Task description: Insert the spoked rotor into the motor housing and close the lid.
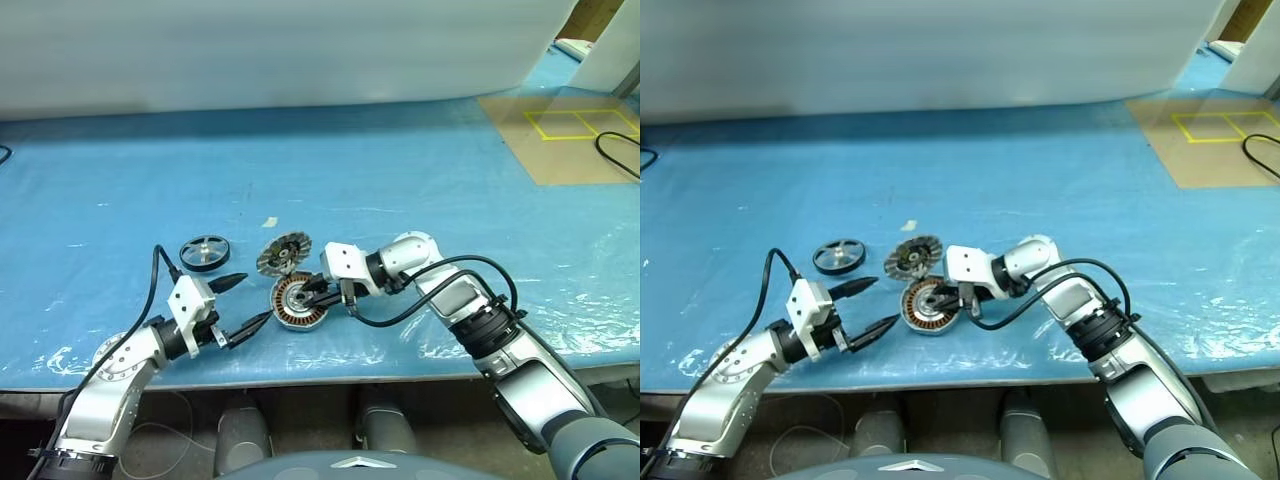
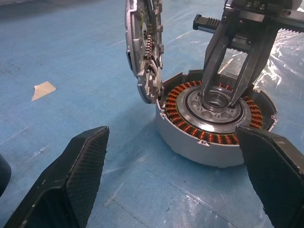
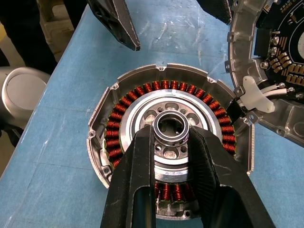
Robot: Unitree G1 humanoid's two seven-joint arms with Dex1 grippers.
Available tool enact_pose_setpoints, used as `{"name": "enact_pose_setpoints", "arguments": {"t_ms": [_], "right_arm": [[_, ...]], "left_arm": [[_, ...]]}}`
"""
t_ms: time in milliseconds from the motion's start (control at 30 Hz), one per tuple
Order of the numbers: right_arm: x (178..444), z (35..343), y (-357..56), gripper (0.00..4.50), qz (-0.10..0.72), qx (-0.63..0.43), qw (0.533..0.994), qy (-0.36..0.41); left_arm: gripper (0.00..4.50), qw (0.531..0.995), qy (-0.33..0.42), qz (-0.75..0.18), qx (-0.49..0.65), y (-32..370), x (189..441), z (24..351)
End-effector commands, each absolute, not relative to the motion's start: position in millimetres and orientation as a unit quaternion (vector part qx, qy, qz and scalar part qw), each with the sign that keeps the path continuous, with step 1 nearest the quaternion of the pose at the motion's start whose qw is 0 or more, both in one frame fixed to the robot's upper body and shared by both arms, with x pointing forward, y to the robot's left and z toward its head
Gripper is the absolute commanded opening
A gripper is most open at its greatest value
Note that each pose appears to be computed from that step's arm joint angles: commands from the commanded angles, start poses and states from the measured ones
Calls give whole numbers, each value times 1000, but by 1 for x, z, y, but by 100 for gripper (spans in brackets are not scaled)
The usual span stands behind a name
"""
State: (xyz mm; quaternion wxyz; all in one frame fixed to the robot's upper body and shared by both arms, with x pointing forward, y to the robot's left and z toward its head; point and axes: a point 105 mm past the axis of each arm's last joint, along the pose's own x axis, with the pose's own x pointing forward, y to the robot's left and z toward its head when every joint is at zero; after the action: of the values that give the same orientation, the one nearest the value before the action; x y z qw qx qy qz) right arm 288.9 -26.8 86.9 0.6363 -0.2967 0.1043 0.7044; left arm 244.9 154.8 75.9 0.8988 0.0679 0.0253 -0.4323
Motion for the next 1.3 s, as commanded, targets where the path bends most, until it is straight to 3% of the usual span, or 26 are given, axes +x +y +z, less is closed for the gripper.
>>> {"name": "enact_pose_setpoints", "arguments": {"t_ms": [33,667,1300], "right_arm": [[291,92,-25,66,701,-299,641,93],[290,98,-21,66,706,-244,656,104],[292,97,-23,66,702,-260,655,102]], "left_arm": [[450,895,7,-440,76,149,245,85],[450,893,8,-444,73,143,246,87],[450,892,11,-445,75,142,245,85]]}}
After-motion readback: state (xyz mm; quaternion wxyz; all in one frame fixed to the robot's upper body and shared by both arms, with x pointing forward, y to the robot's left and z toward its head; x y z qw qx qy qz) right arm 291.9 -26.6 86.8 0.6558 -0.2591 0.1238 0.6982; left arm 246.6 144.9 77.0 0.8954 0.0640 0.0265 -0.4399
